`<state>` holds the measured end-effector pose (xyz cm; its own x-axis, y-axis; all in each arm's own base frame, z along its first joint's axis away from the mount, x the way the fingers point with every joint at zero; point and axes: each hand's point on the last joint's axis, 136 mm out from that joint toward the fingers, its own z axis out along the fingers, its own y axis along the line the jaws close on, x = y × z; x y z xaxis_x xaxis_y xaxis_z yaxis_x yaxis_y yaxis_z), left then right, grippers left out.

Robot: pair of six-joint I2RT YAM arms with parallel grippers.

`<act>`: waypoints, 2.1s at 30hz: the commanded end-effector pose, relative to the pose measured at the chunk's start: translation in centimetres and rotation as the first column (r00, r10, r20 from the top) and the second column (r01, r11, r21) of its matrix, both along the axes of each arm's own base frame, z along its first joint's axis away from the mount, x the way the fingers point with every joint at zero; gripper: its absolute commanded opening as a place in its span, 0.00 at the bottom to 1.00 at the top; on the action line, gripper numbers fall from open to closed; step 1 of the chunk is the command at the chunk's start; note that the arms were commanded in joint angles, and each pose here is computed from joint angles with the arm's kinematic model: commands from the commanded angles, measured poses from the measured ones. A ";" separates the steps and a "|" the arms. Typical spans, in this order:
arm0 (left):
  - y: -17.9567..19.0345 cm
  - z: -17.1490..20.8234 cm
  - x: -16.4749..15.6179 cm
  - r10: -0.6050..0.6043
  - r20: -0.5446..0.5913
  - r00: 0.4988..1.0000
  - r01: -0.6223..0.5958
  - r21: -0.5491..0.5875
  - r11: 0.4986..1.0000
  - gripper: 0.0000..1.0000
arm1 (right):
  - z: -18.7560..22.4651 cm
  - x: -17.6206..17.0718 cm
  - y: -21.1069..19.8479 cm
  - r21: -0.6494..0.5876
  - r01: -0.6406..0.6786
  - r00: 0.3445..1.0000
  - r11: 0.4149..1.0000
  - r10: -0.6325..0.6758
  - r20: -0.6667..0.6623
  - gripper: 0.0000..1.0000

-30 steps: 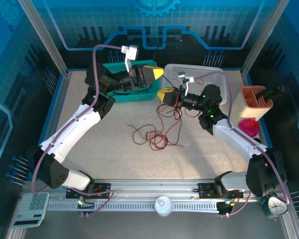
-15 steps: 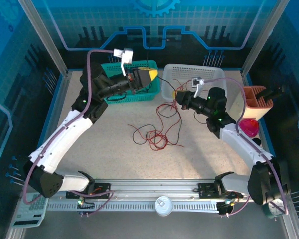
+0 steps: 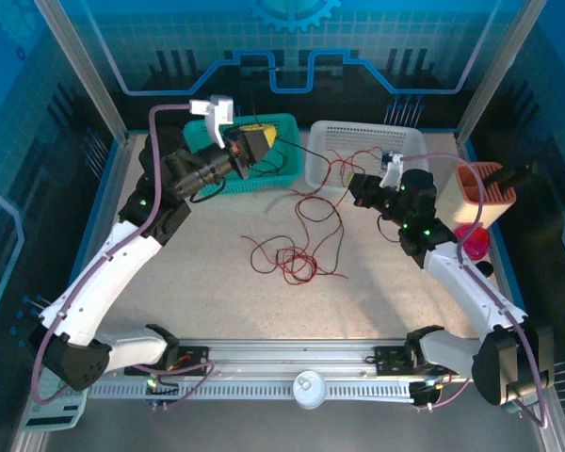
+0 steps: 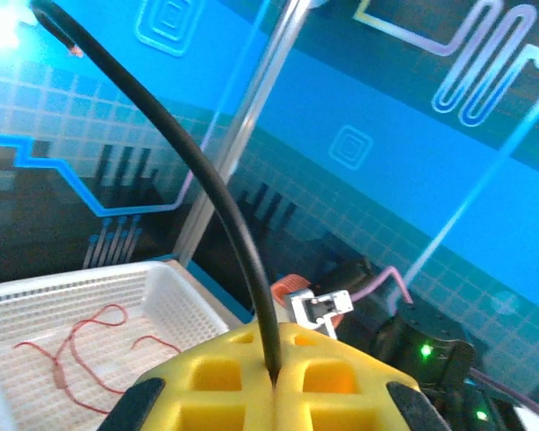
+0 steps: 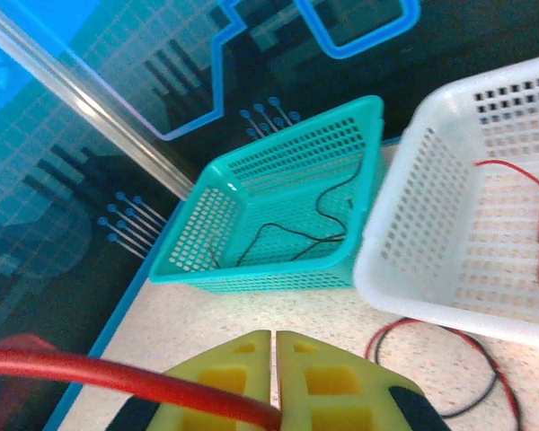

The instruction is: Untangle the cables

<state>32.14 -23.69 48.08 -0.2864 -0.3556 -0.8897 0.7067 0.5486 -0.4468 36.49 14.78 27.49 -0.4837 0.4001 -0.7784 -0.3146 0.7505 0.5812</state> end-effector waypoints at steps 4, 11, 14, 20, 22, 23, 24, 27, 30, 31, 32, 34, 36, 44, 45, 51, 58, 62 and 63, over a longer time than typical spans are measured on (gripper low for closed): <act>4.0 1.7 0.1 0.201 0.083 0.976 -0.202 0.005 0.979 0.00 | -4.2 -0.1 -4.2 -0.034 0.167 0.975 0.985 -0.170 -0.141 0.00; 6.3 1.5 0.5 0.295 0.073 0.953 -0.295 -0.012 0.956 0.00 | -5.2 -0.6 -6.2 -0.048 0.229 0.956 0.972 -0.234 -0.180 0.00; 7.0 1.5 0.6 0.318 0.072 0.945 -0.317 -0.018 0.948 0.00 | -5.6 -0.8 -7.1 -0.058 0.253 0.946 0.966 -0.260 -0.194 0.00; 8.7 1.8 0.5 0.373 0.085 0.924 -0.372 -0.020 0.928 0.00 | -6.5 -1.2 -8.7 -0.070 0.295 0.925 0.953 -0.304 -0.229 0.00; 9.4 2.1 0.4 0.393 0.097 0.914 -0.393 -0.019 0.919 0.00 | -6.7 -1.3 -9.2 -0.073 0.309 0.918 0.948 -0.317 -0.236 0.00; 9.8 2.3 0.3 0.405 0.100 0.909 -0.406 -0.019 0.914 0.00 | -6.9 -1.4 -9.4 -0.076 0.315 0.915 0.946 -0.324 -0.241 0.00; 10.2 2.4 0.2 0.416 0.104 0.903 -0.417 -0.020 0.909 0.00 | -7.0 -1.4 -9.6 -0.078 0.323 0.912 0.943 -0.332 -0.243 0.00; 11.2 2.8 0.1 0.445 0.113 0.888 -0.446 -0.025 0.895 0.00 | -7.3 -1.7 -10.5 -0.082 0.349 0.898 0.934 -0.358 -0.257 0.00; 12.3 3.1 -0.1 0.479 0.118 0.870 -0.478 -0.032 0.878 0.00 | -7.8 -1.8 -11.5 -0.083 0.377 0.880 0.922 -0.385 -0.278 0.00; 12.6 3.2 -0.2 0.487 0.120 0.865 -0.487 -0.035 0.873 0.00 | -7.9 -1.8 -11.8 -0.080 0.388 0.874 0.918 -0.394 -0.285 0.00; 12.9 3.3 -0.2 0.496 0.121 0.860 -0.495 -0.038 0.868 0.00 | -8.1 -1.8 -12.2 -0.077 0.399 0.867 0.914 -0.403 -0.292 0.00; 13.4 3.3 -0.4 0.509 0.123 0.852 -0.508 -0.042 0.861 0.00 | -8.3 -1.9 -12.9 -0.069 0.422 0.853 0.904 -0.422 -0.306 0.00; 13.9 3.5 -0.5 0.521 0.126 0.844 -0.520 -0.047 0.853 0.00 | -8.4 -2.0 -13.6 -0.055 0.441 0.843 0.896 -0.435 -0.315 0.00; 15.6 4.1 -1.1 0.568 0.145 0.810 -0.565 -0.061 0.823 0.00 | -7.9 -1.8 -14.3 -0.053 0.451 0.840 0.891 -0.444 -0.313 0.00; 15.7 4.2 -1.3 0.571 0.149 0.807 -0.569 -0.063 0.820 0.00 | -8.0 -1.8 -14.4 -0.056 0.452 0.838 0.890 -0.445 -0.315 0.00; 16.5 4.9 -1.8 0.594 0.172 0.786 -0.592 -0.066 0.803 0.00 | -8.6 -2.0 -15.8 -0.063 0.491 0.809 0.869 -0.482 -0.336 0.00; 16.9 5.7 -2.0 0.602 0.188 0.776 -0.599 -0.077 0.797 0.00 | -7.7 -1.7 -15.5 -0.024 0.470 0.833 0.882 -0.453 -0.318 0.00; 16.8 6.0 -1.8 0.595 0.188 0.781 -0.591 -0.083 0.802 0.00 | -5.1 -1.3 -13.7 0.019 0.401 0.886 0.916 -0.382 -0.264 0.00; 16.7 6.0 -1.7 0.592 0.188 0.783 -0.588 -0.083 0.804 0.00 | -4.3 -1.3 -13.1 0.031 0.378 0.900 0.925 -0.359 -0.249 0.00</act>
